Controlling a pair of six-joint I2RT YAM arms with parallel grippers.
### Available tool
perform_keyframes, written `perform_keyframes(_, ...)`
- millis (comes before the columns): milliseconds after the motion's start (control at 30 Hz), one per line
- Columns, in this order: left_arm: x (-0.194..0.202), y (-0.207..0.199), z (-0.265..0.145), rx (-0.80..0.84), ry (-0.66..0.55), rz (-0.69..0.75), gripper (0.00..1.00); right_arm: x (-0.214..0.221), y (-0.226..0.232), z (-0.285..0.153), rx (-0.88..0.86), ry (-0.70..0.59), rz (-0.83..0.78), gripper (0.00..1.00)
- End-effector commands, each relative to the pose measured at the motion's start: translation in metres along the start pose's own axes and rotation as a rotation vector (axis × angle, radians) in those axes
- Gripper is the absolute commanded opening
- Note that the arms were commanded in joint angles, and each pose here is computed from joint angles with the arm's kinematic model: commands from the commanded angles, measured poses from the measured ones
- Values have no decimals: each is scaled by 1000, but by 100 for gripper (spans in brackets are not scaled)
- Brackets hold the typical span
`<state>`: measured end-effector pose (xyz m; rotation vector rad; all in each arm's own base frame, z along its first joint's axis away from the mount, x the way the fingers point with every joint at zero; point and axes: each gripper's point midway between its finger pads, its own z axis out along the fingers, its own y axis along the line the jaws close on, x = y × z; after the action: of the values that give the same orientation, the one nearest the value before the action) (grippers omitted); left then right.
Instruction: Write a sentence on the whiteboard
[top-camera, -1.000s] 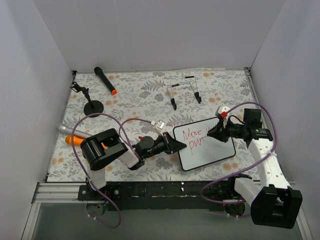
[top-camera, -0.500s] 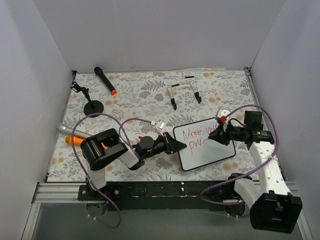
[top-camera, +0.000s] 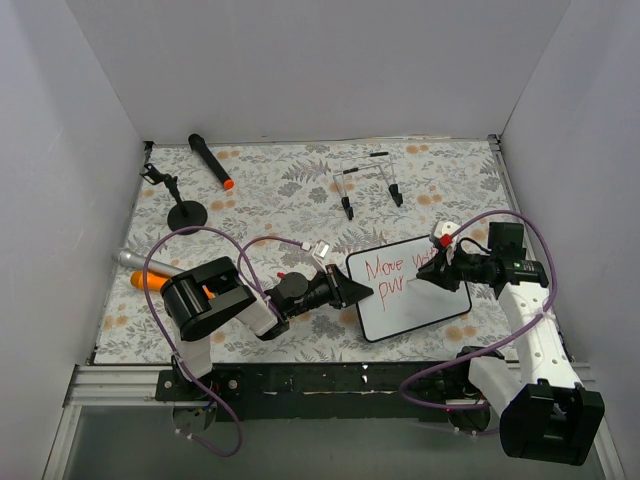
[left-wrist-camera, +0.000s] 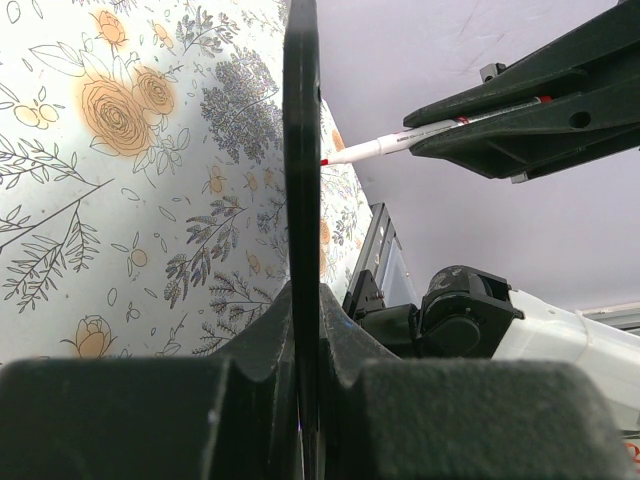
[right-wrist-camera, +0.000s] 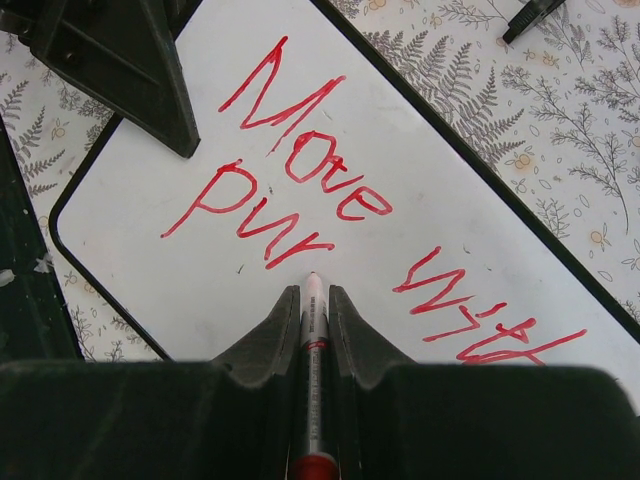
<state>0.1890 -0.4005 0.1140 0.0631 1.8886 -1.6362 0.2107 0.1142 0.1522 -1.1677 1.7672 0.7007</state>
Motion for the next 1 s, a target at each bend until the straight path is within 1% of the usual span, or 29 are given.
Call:
perform_keyframes(0,-17,-45,1,180,-65,57,0,-10,-1,-1,-12,-32,-21,1)
perform_keyframes(267,-16,-45,2,179,-61,55,0,-7,-4,1,-14,-28,-4,1)
perform_keyframes(533,-16,-45,3,179,-61,55,0,-23,-13,0,11,-68,-7,1)
perform_keyframes(700,-16,-46,2,181,-62,55,0,-16,-19,1,37,-45,8,1)
perform_keyframes(967,-17,-45,3,177,-63,54,0,-3,-4,1,-26,2,36,1)
